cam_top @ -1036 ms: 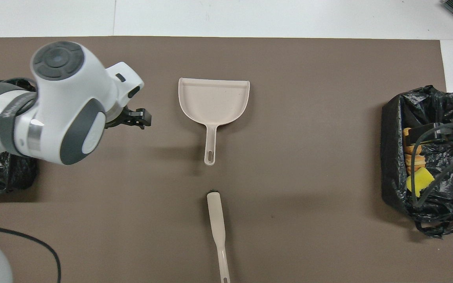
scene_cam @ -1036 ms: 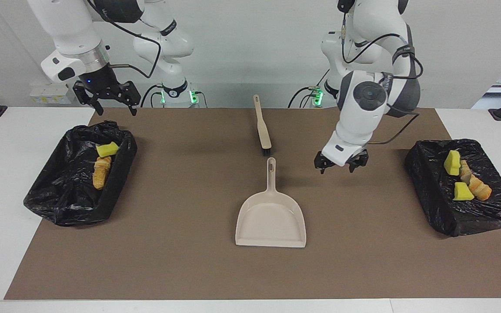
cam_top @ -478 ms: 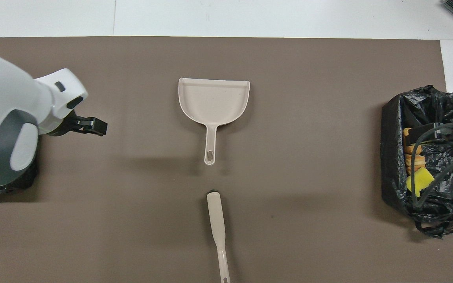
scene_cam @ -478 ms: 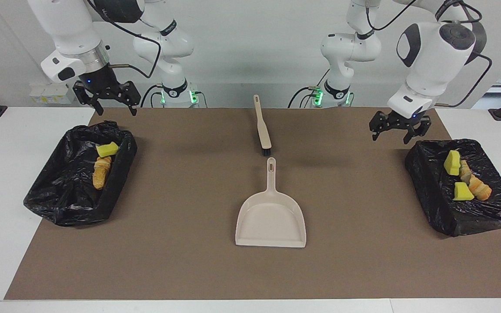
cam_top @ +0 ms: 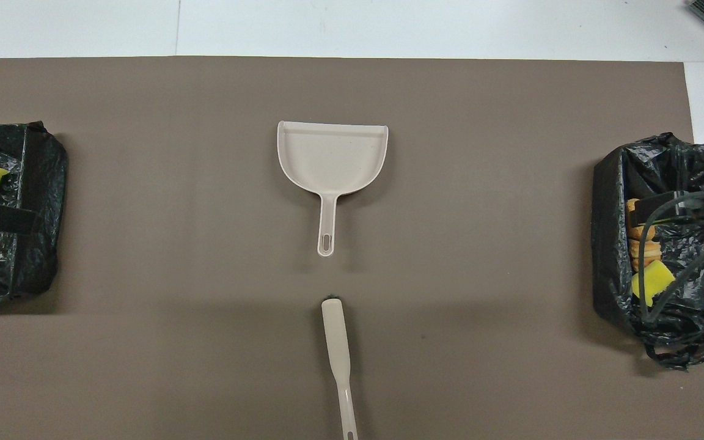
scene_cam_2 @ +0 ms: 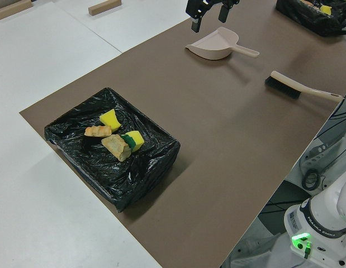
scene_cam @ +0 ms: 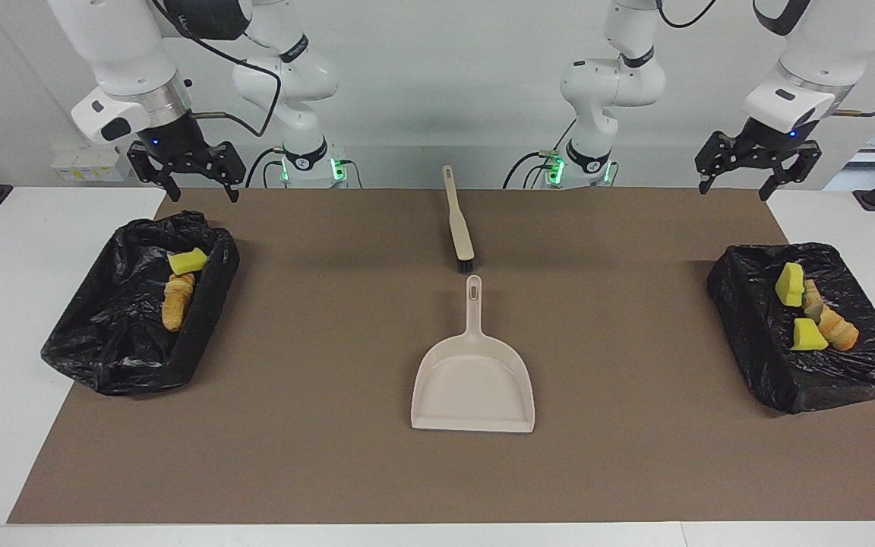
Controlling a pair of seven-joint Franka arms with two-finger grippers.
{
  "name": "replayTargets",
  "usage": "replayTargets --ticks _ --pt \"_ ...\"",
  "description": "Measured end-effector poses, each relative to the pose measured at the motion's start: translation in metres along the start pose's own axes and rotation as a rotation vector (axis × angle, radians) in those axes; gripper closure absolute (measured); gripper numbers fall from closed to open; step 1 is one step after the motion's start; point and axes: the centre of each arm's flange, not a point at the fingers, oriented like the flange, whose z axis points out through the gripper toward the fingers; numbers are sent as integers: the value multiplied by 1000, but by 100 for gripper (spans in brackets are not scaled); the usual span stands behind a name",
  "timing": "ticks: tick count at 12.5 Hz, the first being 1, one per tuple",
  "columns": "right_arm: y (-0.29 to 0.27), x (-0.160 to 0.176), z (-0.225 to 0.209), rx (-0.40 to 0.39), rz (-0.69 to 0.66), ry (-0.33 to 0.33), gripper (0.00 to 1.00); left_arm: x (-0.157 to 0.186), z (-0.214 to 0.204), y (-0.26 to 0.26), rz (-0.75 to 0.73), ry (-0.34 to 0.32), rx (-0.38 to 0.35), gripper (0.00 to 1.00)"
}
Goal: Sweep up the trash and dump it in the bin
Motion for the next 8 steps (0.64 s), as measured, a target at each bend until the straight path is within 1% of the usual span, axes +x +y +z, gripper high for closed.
replayTargets --ticks 3,8 --pt "0 0 0 0 0 0 0 15 1 0 4 -20 -8 0" --pt "0 0 0 0 0 0 0 13 0 -4 -2 -21 -8 0"
